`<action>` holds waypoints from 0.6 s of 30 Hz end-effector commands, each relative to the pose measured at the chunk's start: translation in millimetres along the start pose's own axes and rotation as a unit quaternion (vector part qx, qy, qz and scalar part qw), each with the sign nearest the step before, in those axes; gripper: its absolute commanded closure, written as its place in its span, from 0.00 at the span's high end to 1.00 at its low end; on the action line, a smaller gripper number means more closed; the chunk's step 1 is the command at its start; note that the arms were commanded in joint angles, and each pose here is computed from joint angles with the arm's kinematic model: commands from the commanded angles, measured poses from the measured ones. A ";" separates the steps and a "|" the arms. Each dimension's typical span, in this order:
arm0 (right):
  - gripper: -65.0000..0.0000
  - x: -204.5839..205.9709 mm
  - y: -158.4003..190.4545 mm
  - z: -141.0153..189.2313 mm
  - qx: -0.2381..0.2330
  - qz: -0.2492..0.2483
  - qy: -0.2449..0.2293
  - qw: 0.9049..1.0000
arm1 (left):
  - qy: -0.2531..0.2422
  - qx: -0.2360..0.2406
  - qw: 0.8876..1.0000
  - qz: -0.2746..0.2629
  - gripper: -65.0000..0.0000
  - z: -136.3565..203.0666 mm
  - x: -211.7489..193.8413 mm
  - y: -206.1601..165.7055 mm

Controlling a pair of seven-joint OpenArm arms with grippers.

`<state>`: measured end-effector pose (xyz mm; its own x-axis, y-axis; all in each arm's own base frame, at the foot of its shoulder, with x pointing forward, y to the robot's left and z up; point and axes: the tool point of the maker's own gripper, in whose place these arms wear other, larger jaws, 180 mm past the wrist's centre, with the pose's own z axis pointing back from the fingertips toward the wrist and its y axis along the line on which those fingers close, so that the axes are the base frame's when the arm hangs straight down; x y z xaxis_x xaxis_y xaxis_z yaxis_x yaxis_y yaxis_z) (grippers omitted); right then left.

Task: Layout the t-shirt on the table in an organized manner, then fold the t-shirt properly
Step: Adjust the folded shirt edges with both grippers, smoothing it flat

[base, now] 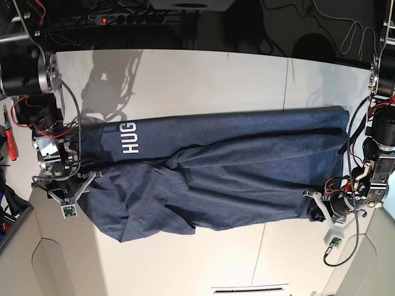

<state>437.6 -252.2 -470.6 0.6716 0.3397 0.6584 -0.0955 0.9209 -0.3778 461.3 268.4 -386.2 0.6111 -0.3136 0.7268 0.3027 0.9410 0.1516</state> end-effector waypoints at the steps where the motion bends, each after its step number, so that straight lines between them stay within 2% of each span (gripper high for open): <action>1: 0.36 -15.1 -2.9 2.1 -0.001 0.005 0.043 0.999 | -0.032 0.011 0.999 -0.001 0.00 5.8 26.4 13.5; 8: 0.36 -18.6 0.5 19.8 -0.021 0.012 0.064 0.998 | -0.032 0.011 0.999 -0.001 0.00 5.8 26.1 13.4; 14: 0.36 -32.8 0.7 37.9 -0.048 0.041 0.075 0.995 | -0.032 0.011 0.999 -0.001 0.00 5.8 26.1 13.6; 18: 0.36 -44.2 8.9 49.1 -0.045 0.060 0.074 0.994 | -0.032 0.011 0.999 -0.001 0.00 5.8 26.1 13.4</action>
<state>378.3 -246.5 -465.1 0.7286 0.4248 0.5373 -0.1078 0.8458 -0.5225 461.4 268.7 -386.1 0.6106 -0.3139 0.7270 0.3023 0.9410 0.1523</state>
